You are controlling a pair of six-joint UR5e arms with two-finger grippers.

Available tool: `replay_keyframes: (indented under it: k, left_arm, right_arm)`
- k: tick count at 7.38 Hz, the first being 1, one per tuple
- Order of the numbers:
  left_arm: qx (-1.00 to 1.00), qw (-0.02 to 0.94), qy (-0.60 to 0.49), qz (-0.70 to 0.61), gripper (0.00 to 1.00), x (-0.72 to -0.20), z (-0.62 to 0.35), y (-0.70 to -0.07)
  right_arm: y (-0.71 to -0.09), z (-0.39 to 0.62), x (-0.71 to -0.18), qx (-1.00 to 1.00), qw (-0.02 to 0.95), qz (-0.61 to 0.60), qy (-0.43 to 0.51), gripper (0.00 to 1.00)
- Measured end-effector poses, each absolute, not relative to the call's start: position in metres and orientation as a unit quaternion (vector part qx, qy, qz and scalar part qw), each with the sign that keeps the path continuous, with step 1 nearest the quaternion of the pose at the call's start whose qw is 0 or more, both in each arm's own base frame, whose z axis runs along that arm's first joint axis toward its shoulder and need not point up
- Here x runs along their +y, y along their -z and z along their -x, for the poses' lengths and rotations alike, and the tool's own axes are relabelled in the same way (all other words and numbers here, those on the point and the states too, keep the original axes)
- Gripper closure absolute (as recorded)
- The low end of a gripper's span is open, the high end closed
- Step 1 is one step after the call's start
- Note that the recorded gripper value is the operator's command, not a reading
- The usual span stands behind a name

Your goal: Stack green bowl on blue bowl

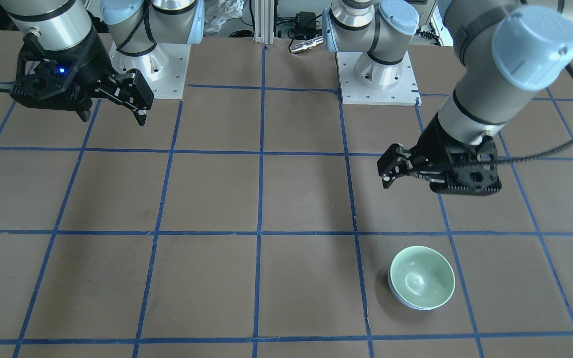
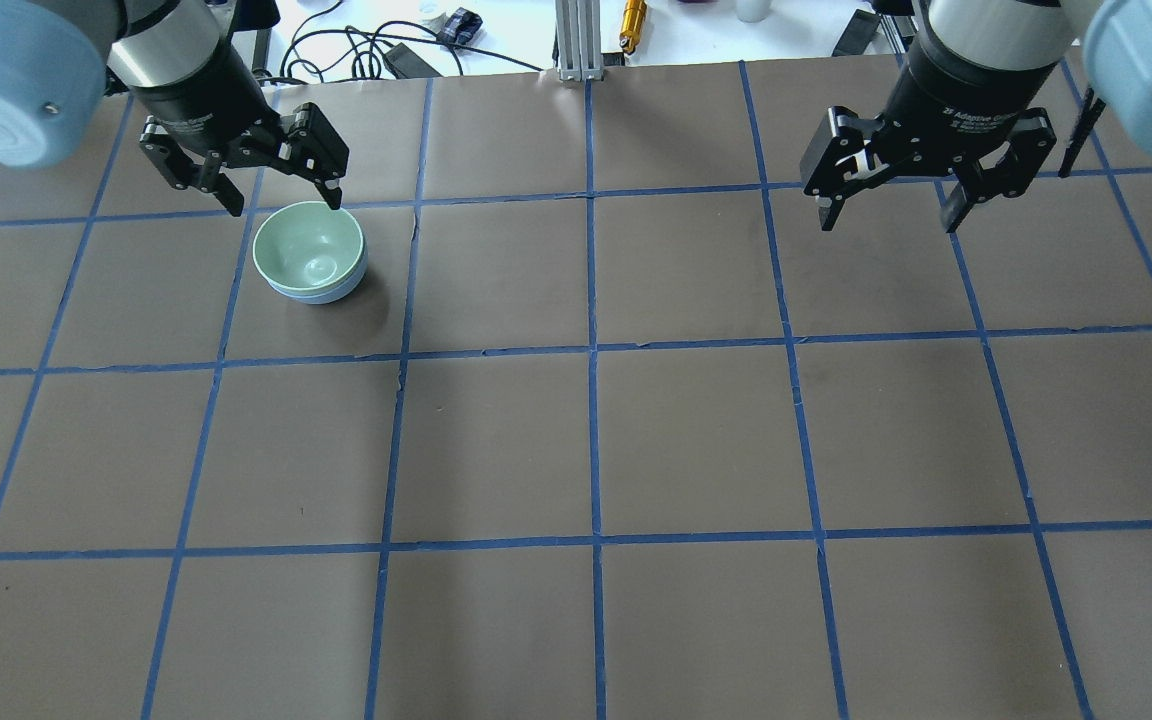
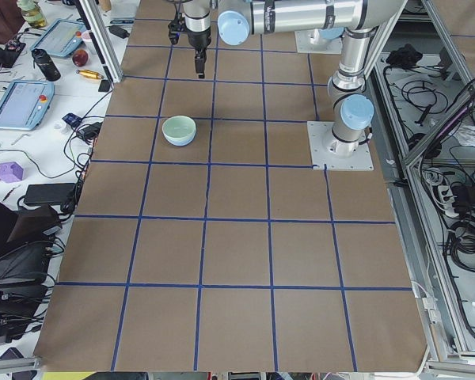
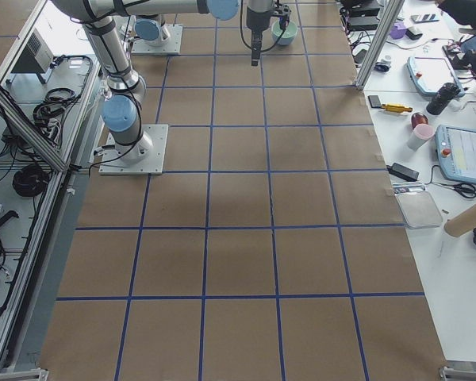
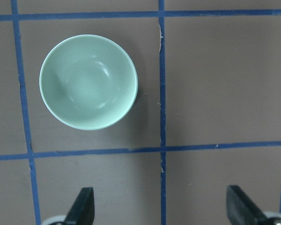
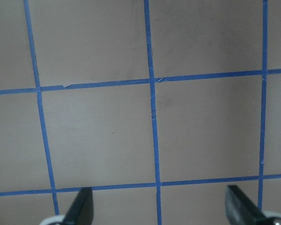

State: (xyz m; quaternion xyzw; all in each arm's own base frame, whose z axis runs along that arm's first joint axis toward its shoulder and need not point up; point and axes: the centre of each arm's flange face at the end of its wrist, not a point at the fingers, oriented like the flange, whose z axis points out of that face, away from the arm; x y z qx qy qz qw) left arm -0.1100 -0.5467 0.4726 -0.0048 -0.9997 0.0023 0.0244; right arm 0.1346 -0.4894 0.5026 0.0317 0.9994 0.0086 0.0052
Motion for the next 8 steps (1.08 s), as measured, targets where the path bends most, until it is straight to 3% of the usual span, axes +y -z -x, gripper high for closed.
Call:
replay_keyframes:
  k: [3, 8]
  left_arm:
    - [-1.000, 0.020, -0.007, -0.022, 0.00, -0.488, 0.116, -0.521]
    - [-0.999, 0.020, -0.032, -0.036, 0.00, -0.487, 0.118, -0.521]
  right_arm:
    - [-0.503, -0.135, -0.489, 0.999, 0.005, -0.032, -0.008, 0.00]
    - [-0.503, -0.135, -0.489, 0.999, 0.005, -0.032, -0.008, 0.00]
